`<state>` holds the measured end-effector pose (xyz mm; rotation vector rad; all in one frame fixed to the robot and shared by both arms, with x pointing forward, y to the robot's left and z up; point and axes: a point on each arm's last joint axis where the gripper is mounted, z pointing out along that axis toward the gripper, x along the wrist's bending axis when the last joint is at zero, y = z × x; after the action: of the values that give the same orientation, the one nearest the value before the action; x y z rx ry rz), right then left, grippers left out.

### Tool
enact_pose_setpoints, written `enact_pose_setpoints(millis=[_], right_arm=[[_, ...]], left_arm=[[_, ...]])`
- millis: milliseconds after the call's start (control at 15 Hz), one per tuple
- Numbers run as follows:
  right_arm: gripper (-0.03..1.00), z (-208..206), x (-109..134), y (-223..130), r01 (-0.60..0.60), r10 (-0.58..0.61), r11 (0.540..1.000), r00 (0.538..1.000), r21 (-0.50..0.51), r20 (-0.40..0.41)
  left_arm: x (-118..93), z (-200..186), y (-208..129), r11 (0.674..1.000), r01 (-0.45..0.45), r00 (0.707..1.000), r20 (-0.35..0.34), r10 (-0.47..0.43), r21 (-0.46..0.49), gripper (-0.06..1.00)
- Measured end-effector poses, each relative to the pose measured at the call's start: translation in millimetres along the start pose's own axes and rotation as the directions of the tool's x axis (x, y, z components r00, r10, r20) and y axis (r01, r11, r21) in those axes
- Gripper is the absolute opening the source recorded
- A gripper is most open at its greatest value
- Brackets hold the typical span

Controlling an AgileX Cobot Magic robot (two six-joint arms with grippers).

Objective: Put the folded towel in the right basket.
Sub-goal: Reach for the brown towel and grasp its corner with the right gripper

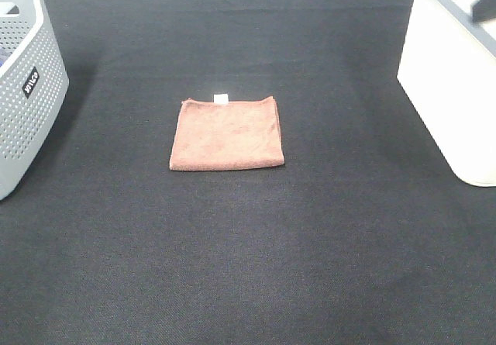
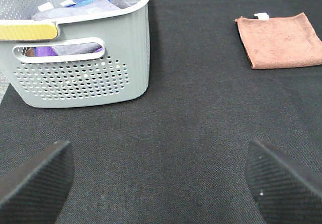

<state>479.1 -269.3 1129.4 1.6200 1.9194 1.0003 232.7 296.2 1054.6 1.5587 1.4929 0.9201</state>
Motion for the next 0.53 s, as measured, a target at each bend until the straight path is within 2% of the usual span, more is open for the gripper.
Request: enact_pose_setpoints(millis=[267, 533], right_arm=[[0.71, 58, -6, 46, 0.002, 0.002, 0.999, 0.997, 0.047, -0.083], [0.71, 136, 26, 53, 0.081, -0.039, 0.976, 0.978, 0.204, -0.204]], left_arm=[[0, 0, 0, 1.0, 0.0, 1.0, 0.0, 0.0, 0.0, 0.87], [0, 0, 0, 1.0, 0.0, 1.0, 0.0, 0.0, 0.0, 0.87]])
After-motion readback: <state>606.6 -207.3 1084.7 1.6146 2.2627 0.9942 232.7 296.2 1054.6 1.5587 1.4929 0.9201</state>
